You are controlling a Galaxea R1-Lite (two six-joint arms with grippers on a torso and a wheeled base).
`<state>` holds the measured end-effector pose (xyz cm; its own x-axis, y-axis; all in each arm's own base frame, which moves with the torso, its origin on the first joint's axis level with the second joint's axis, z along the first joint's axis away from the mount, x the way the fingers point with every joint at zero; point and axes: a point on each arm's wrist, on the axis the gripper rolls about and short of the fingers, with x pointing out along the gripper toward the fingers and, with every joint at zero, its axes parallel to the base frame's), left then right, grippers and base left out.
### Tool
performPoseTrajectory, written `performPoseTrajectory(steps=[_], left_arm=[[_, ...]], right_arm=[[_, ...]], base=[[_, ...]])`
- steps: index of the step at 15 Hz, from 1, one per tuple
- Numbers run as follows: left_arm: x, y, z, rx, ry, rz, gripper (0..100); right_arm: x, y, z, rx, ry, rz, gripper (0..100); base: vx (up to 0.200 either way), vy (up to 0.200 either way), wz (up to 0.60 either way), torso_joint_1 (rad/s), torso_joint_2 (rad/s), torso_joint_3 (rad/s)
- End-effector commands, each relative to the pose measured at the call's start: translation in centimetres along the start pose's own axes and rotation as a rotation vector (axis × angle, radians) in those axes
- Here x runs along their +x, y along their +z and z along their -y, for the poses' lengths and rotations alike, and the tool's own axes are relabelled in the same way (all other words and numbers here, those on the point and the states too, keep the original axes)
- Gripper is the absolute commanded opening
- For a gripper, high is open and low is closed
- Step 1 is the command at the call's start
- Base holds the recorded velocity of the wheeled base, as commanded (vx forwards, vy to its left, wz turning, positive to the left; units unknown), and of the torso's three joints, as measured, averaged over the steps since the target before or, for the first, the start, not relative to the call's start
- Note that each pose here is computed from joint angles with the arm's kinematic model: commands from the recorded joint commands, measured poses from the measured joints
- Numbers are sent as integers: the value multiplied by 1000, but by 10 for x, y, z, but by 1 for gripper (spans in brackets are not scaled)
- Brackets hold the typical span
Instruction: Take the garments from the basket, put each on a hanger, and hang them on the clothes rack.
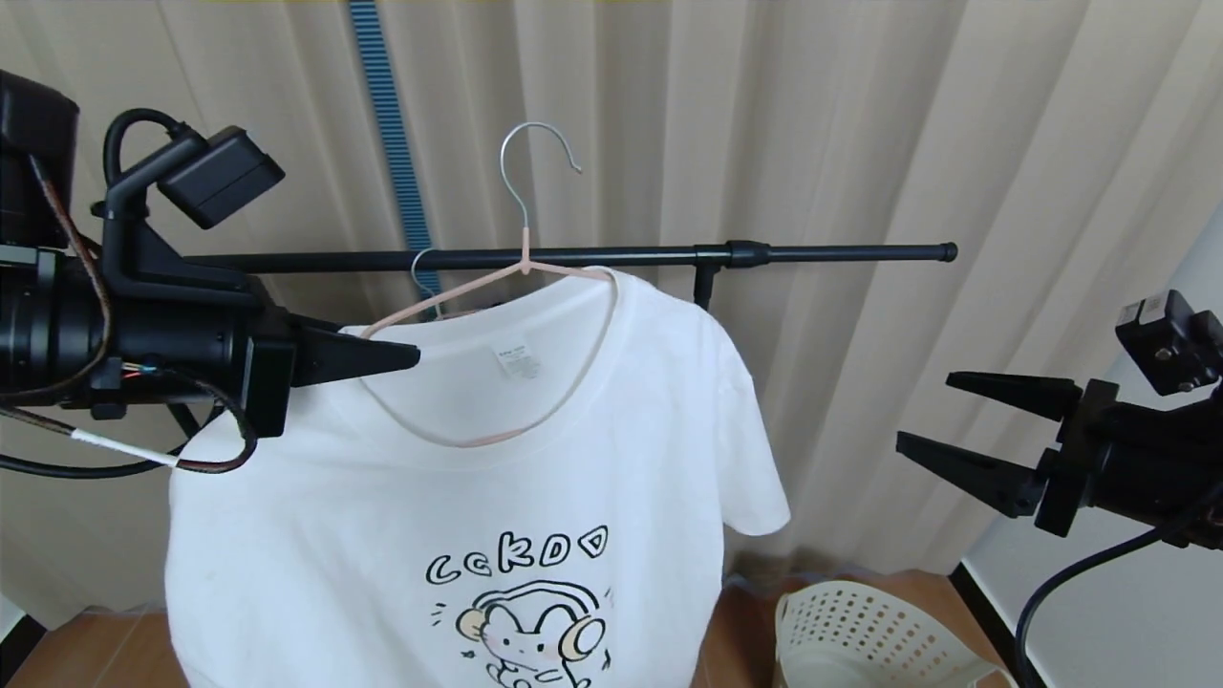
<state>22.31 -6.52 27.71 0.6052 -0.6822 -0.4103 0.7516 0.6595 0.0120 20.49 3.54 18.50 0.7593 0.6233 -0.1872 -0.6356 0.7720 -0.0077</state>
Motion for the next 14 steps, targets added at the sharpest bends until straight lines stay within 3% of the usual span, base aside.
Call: performPoseTrajectory(steps=[1, 4, 8, 14], left_arm=[[19, -4, -11, -51, 44, -35, 0], [38, -7, -20, -110, 140, -61, 0], [60, -12, -27, -134, 225, -105, 0], [102, -17, -36, -165, 303, -80, 0]], right_arm=[[-9, 17, -18, -27, 19, 72, 100], [-15, 21, -25, -32, 23, 80, 100], [-14, 21, -25, -25, 22, 68, 100], [-13, 20, -24, -22, 21, 63, 100]], base=[[0, 0, 0, 0, 0, 0], [0, 0, 0, 0, 0, 0], [0, 0, 0, 0, 0, 0], [0, 0, 0, 0, 0, 0]])
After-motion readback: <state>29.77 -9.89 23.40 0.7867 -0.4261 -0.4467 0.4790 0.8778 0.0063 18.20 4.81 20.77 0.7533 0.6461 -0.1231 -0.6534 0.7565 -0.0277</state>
